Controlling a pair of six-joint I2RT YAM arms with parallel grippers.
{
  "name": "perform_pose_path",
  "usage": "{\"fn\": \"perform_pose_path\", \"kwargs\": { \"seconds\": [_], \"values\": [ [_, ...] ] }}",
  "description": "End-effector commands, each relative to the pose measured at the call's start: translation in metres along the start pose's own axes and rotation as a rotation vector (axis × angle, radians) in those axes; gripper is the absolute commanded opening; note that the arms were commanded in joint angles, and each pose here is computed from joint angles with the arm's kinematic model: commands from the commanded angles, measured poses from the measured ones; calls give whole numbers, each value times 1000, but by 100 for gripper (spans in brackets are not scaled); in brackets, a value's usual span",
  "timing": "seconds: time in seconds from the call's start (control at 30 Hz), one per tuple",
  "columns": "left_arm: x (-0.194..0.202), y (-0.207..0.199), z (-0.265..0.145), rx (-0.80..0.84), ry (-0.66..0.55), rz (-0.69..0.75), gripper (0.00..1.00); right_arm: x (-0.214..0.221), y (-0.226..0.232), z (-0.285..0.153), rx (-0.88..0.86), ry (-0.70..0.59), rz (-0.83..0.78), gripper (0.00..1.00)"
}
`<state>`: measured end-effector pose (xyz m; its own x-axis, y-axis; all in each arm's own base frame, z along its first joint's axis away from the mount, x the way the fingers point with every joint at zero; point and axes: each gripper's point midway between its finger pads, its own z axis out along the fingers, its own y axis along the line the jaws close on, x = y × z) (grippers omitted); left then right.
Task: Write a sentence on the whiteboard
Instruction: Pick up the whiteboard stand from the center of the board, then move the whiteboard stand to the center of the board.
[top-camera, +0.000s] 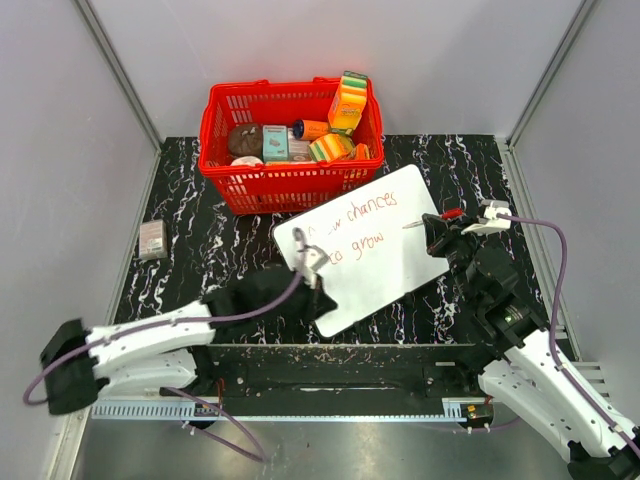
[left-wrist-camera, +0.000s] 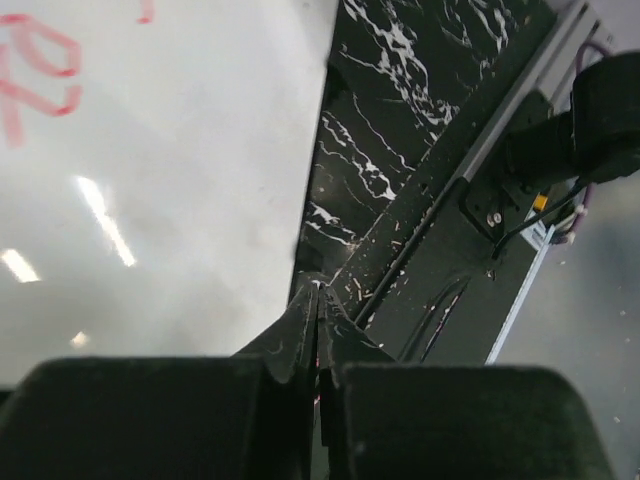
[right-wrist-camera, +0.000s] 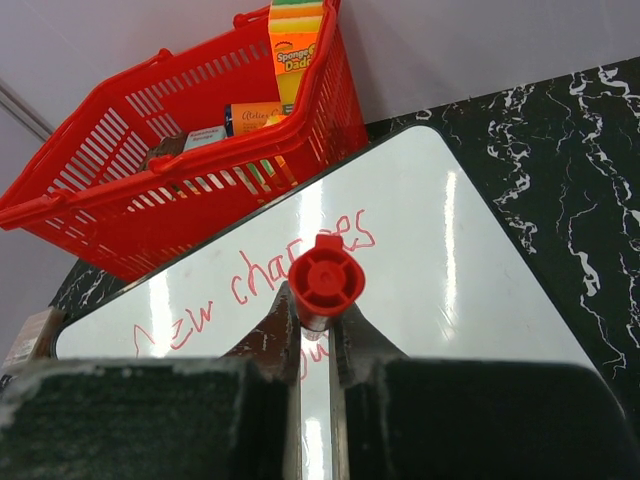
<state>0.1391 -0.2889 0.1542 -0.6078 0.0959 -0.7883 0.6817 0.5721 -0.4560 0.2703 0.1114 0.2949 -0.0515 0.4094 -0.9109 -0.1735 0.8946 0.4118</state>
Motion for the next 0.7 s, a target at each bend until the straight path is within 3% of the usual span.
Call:
{"fn": "perform_pose_path", "kwargs": {
  "seconds": [0.0, 0.03, 0.07, 0.23, 0.67],
  "values": [
    [-1, -28, 45, -27, 47, 128, 0, -9, -5, -1, 36, -8, -28, 0],
    [-4, -40, 55, -9, 58, 145, 0, -10, -7, -1, 44, -9, -30, 0],
    [20, -43, 70, -18, 131, 181, 0, -10, -9, -1, 56, -12, -31, 0],
    [41, -74, 111, 26, 173, 228, 0, -11, -16, -2, 95, -14, -44, 0],
    [84, -18, 134, -258, 234, 233, 0, -17, -26, -8, 138, -34, -57, 0]
  ]
}}
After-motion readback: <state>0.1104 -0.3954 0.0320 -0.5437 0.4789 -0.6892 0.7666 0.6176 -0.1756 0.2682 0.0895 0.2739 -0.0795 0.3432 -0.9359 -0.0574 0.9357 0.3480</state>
